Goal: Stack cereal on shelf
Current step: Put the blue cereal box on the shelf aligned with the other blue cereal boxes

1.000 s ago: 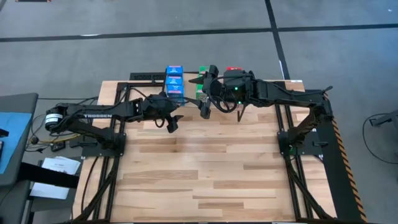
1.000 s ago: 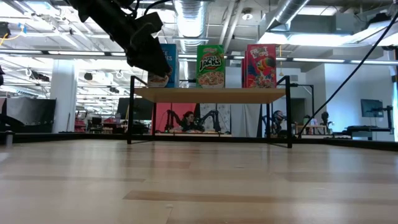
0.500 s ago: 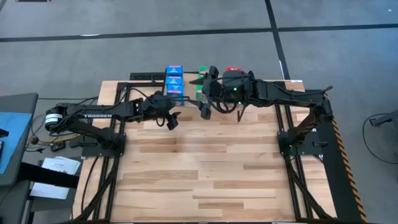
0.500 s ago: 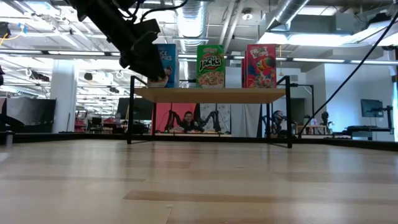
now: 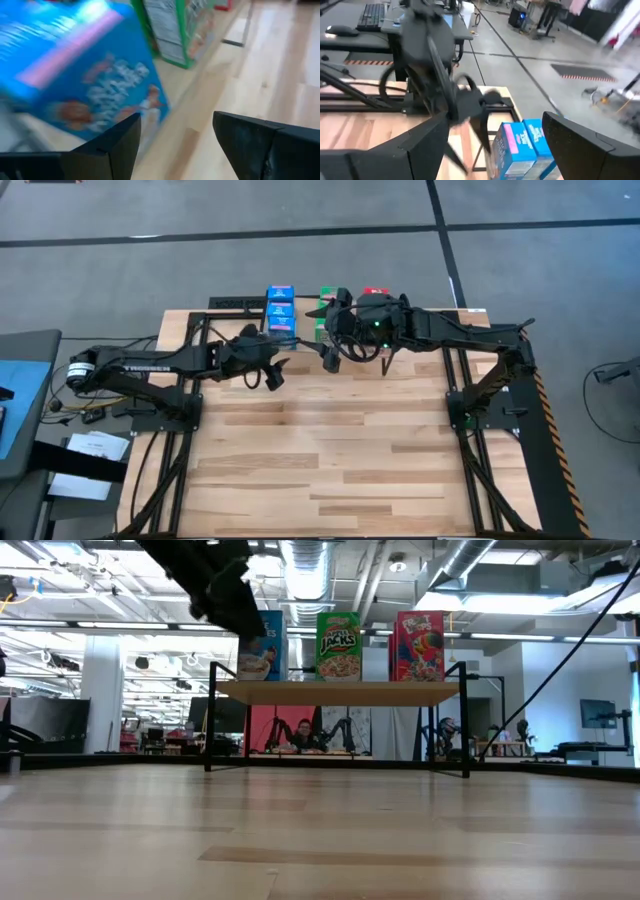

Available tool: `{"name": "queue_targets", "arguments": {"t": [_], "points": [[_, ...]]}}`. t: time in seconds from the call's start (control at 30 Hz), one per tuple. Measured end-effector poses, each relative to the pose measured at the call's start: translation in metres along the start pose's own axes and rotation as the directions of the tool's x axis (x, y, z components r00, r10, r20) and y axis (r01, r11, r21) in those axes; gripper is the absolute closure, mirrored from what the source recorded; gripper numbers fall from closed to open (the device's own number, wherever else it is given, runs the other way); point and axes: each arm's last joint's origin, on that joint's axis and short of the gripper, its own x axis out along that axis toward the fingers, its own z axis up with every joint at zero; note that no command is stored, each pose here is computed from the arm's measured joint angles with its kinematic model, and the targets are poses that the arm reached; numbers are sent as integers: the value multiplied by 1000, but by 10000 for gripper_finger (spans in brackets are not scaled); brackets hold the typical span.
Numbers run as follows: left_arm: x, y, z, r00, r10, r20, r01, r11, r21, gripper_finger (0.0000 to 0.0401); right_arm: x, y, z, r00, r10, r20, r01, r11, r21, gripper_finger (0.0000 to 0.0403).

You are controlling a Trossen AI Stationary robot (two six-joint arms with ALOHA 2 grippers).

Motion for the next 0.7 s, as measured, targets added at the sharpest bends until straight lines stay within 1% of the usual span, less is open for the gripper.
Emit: {"name": "queue_targets", "arguments": {"t": [0.07, 0.17, 0.37, 0.57, 0.7], "points": [[-9, 3, 5, 999, 36, 23, -36, 999, 15, 163, 1, -3, -3, 1000, -6, -23, 7, 999, 46, 62], [-24, 12, 10, 997, 65, 44, -66, 998, 6, 163, 1, -7, -7, 998, -11, -60, 17, 995, 95, 62], [-57, 29, 17, 991, 57, 122, -53, 998, -36, 163, 2, -6, -10, 996, -6, -86, 20, 988, 155, 62], [-87, 45, 19, 976, 54, 213, -44, 998, -48, 163, 13, 1, -15, 995, 8, -101, 17, 970, 243, 62], [-101, 53, 19, 966, 58, 251, -49, 998, -42, 163, 19, 5, -18, 995, 15, -103, 12, 967, 253, 62]]}}
